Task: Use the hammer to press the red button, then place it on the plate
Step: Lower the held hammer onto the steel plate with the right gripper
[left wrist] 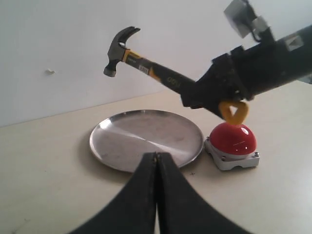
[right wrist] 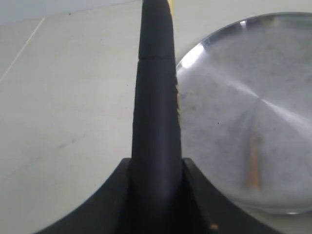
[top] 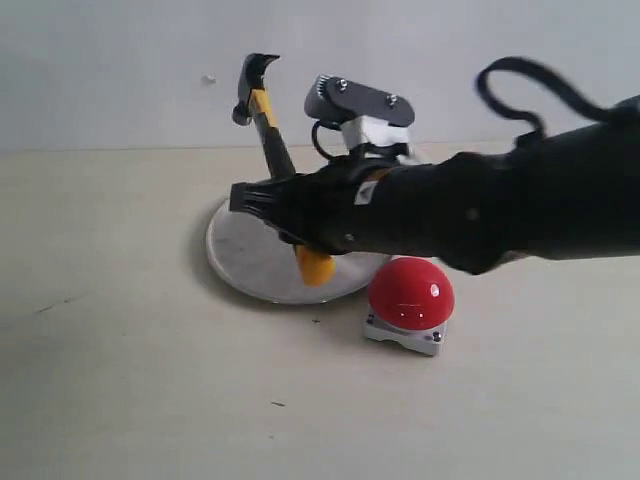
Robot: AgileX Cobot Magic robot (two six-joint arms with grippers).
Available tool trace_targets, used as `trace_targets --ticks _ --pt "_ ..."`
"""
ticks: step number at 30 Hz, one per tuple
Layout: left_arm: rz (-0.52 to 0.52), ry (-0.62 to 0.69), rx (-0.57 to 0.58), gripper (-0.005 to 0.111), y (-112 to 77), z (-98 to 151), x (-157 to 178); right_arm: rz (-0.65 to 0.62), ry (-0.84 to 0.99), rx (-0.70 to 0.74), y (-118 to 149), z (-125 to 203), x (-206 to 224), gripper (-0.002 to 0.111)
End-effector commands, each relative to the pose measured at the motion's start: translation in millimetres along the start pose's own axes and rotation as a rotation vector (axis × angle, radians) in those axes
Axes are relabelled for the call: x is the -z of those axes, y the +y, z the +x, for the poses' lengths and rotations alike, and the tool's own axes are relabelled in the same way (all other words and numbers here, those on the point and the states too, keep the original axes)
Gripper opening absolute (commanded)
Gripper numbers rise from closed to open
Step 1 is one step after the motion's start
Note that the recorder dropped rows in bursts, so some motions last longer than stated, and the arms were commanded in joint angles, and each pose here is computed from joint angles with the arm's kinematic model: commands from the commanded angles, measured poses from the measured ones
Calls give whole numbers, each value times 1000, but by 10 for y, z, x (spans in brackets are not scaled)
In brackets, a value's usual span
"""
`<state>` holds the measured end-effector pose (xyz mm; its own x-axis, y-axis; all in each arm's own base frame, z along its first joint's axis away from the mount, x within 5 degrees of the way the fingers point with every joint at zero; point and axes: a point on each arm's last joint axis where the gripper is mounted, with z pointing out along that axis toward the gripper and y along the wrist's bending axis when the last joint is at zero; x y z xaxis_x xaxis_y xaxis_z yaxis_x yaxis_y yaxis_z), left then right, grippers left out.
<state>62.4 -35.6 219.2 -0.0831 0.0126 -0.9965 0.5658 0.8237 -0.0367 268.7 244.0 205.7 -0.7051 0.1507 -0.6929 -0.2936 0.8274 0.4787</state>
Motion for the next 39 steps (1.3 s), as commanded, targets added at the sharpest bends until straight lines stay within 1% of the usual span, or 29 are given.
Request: trace_targets --ticks 1,5,7,10,14,20,25,30,35,39 --pt "-3 3 1 0 4 20 2 -69 -210 -252 -32 -88 -417 0" --pt "-3 3 1 0 4 20 2 -92 -237 -445 -167 84 -736 0" --pt "-3 3 1 0 4 20 2 -98 -244 -483 -204 133 -838 0" --pt "-3 3 1 0 4 20 2 -109 -223 -486 -216 195 -999 0" --pt "-3 3 1 0 4 20 2 -112 -234 -455 -210 188 -1097 0" --pt "-3 3 1 0 4 20 2 -90 -247 -498 -258 219 -1226 0" --pt "-3 3 1 0 4 20 2 -78 -236 -496 -273 242 -1250 0" --pt "-3 3 1 0 4 20 2 -65 -231 -426 -276 249 -1252 0" --pt "-3 3 1 0 4 20 2 -28 -225 -399 -304 261 -1255 0" --pt "-3 3 1 0 4 20 2 -23 -218 -391 -306 267 -1256 0"
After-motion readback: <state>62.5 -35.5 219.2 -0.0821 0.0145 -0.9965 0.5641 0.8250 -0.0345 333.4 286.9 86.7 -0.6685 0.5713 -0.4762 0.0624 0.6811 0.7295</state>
